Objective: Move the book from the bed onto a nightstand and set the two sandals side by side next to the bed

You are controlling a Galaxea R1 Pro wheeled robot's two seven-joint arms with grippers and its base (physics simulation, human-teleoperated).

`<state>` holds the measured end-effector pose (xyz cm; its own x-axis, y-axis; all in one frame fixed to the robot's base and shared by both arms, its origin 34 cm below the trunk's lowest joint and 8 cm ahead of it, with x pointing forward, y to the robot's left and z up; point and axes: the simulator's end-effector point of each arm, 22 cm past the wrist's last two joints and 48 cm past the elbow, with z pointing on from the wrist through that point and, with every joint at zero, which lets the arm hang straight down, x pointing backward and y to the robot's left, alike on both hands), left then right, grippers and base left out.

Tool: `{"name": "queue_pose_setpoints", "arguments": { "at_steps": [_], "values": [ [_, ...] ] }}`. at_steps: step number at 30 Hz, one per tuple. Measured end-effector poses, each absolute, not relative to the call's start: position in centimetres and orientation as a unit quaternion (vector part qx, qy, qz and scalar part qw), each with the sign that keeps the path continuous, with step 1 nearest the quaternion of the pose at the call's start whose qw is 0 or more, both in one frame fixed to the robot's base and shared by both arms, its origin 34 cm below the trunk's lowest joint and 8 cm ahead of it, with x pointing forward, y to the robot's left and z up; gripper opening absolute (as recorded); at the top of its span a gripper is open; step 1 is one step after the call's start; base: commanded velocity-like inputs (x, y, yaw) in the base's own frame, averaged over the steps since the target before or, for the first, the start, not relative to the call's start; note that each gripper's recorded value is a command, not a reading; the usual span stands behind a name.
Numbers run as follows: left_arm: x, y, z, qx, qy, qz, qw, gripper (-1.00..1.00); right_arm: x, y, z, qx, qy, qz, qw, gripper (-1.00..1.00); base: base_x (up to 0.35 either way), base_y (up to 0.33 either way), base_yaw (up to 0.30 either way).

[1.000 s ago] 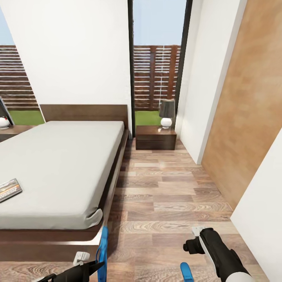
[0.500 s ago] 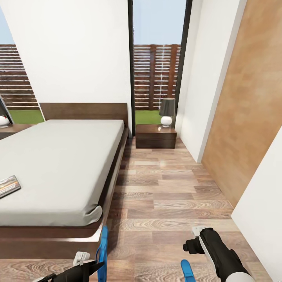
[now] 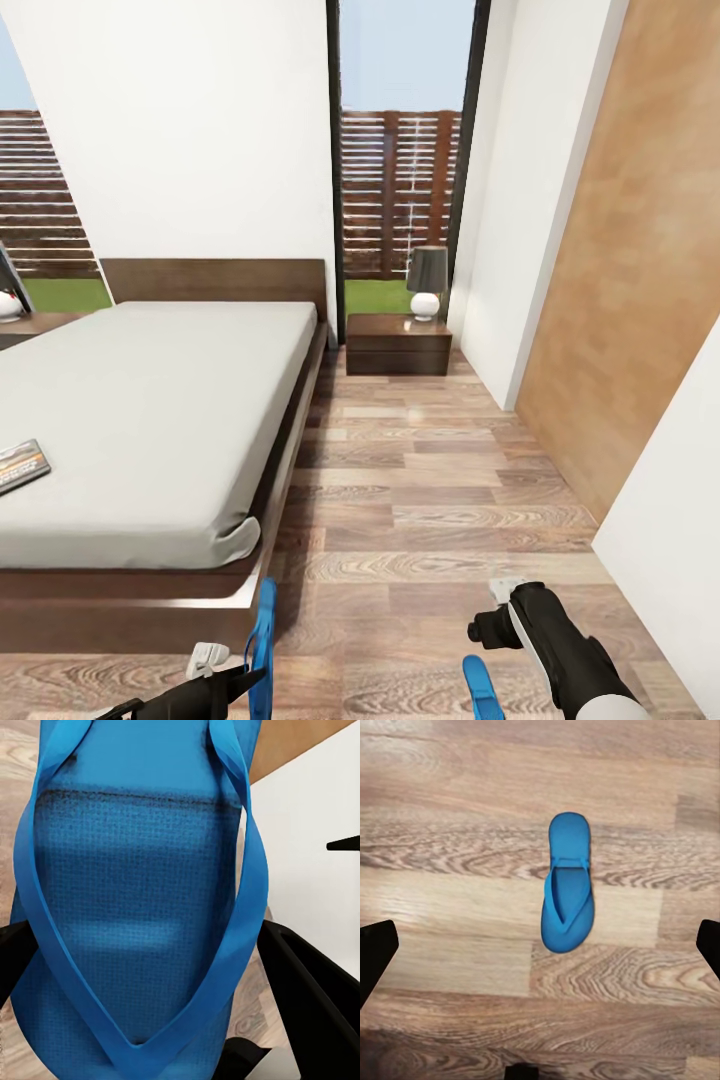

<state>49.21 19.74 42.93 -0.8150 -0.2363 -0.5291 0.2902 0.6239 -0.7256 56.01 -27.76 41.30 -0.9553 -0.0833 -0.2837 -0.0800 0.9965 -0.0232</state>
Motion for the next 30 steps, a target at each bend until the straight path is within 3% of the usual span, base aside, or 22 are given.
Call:
{"name": "queue_pose_setpoints", "arguments": {
  "at_steps": [30],
  "values": [
    [47.8, 19.8, 36.8, 0.014, 0.846, -0.436, 0.305, -1.00, 54.5, -27.7, 34.9, -0.043, 0.989, -0.008, 0.144, 1.00, 0.000, 0.000, 0.000]
  ]
}}
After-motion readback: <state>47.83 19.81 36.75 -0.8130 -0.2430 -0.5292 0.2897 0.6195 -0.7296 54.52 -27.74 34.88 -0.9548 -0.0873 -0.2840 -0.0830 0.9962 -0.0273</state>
